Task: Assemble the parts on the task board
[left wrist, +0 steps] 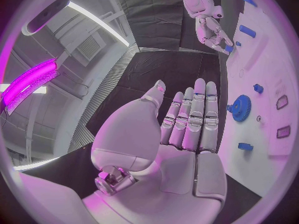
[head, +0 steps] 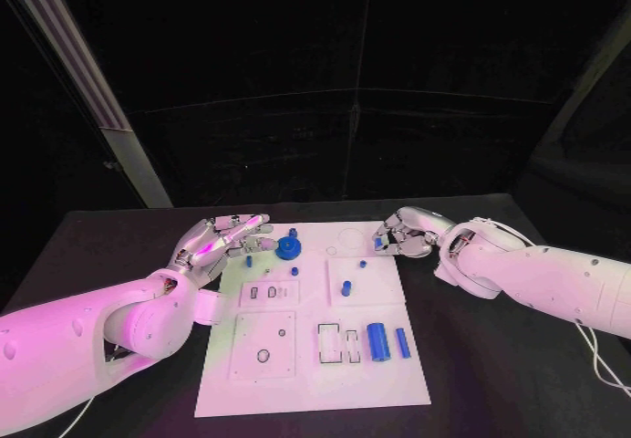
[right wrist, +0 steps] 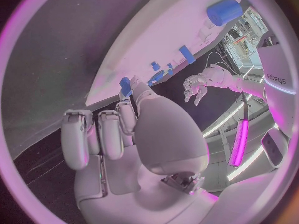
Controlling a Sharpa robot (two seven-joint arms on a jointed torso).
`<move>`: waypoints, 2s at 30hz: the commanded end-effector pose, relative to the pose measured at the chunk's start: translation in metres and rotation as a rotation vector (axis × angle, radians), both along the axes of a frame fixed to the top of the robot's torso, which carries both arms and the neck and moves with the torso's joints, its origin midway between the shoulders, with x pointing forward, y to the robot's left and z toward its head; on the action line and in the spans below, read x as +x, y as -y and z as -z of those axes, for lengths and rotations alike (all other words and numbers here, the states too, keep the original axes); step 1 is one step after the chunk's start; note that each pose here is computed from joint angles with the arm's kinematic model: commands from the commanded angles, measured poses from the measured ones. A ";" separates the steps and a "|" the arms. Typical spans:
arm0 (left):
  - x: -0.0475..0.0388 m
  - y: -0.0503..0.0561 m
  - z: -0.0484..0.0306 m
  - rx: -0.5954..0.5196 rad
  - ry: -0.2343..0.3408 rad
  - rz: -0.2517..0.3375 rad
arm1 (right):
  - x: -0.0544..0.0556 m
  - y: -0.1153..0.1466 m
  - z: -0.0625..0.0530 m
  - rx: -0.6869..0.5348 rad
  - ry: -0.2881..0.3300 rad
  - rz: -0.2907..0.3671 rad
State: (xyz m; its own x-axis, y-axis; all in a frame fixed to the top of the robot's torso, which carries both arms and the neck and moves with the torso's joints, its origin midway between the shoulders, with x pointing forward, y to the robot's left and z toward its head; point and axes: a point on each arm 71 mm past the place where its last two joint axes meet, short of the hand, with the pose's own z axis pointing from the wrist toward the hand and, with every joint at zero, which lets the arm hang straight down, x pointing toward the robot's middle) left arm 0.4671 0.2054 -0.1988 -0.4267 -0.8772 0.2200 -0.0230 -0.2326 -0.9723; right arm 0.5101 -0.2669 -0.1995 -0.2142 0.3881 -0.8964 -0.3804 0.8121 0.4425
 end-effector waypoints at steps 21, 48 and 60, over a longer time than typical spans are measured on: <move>0.0013 -0.003 -0.0025 -0.008 0.014 -0.003 | -0.021 -0.128 -0.022 0.014 0.047 -0.077; 0.0103 -0.013 -0.0031 -0.033 0.011 -0.070 | -0.047 -0.204 0.011 -0.132 0.041 -0.235; 0.0101 -0.012 -0.0030 -0.036 0.008 -0.062 | -0.050 -0.210 0.017 -0.144 0.025 -0.256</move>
State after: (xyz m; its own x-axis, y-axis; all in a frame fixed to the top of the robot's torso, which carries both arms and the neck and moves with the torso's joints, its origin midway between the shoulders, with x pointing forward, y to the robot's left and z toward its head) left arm 0.4771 0.2189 -0.1982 -0.3647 -0.8994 0.2409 -0.0122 -0.2540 -0.9671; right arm 0.4613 -0.0583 -0.2140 -0.2597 0.2203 -0.9402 -0.5828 0.7406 0.3345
